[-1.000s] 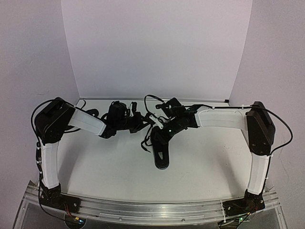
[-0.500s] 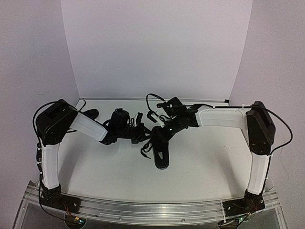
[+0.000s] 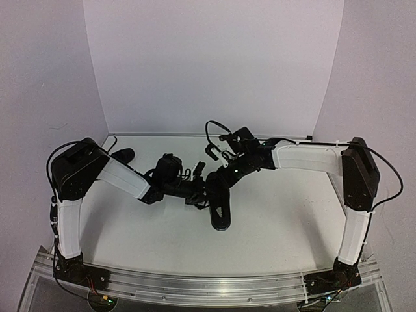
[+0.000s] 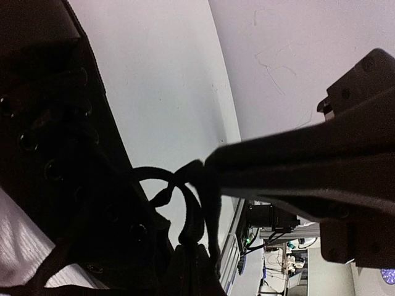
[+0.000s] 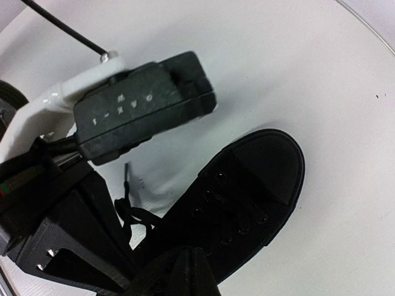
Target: Tie the shoes
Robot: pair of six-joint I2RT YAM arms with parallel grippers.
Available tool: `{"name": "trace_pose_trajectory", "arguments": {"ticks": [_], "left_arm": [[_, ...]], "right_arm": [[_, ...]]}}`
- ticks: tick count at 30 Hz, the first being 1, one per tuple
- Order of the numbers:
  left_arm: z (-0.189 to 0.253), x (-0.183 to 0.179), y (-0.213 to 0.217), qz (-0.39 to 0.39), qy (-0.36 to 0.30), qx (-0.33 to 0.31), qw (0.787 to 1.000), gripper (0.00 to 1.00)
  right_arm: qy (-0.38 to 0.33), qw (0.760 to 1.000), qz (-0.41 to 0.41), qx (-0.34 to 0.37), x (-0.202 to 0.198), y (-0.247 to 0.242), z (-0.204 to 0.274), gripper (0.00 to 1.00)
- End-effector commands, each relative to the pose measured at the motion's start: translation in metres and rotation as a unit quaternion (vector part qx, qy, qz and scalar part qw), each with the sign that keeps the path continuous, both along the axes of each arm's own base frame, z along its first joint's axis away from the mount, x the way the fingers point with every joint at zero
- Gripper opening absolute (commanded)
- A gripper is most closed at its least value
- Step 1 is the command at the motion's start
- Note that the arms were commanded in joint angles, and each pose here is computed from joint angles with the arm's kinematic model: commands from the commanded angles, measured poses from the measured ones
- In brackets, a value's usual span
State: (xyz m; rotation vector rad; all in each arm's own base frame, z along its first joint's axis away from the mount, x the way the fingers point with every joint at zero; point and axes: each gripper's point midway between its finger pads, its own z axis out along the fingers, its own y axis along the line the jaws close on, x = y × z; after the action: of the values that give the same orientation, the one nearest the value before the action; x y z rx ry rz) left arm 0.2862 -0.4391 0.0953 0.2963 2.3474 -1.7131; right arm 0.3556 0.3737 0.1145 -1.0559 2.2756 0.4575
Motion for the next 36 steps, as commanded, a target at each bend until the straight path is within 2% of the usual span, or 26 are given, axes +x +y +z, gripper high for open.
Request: {"name": "trace_pose_trajectory", "arguments": {"ticks": [1,6,9,14,24,36], "left_arm": [[0.03,-0.008,-0.003,-0.022,-0.02,-0.045,0.999,0.0],[0.025,-0.003,-0.007,-0.019,-0.014,-0.048,0.999,0.0],[0.021,0.0,-0.008,-0.014,-0.005,-0.057,0.998,0.0],[0.019,0.005,-0.007,-0.006,0.005,-0.077,0.997,0.0],[0.024,0.007,-0.008,-0.006,0.002,-0.086,0.996,0.0],[0.026,0.006,-0.007,-0.006,-0.001,-0.09,0.996,0.0]], "right_arm": [[-0.011,1.0,-0.015,0.022,0.003,-0.002,0.02,0.09],[0.021,0.998,-0.026,0.054,-0.006,-0.011,0.028,0.29],[0.043,0.995,-0.046,0.073,-0.014,-0.022,0.033,0.33],[0.081,0.989,-0.056,0.111,-0.033,-0.035,0.037,0.33],[0.167,0.967,-0.018,0.189,-0.065,-0.017,0.011,0.32],[0.199,0.959,-0.011,0.201,-0.065,-0.005,-0.012,0.28]]}}
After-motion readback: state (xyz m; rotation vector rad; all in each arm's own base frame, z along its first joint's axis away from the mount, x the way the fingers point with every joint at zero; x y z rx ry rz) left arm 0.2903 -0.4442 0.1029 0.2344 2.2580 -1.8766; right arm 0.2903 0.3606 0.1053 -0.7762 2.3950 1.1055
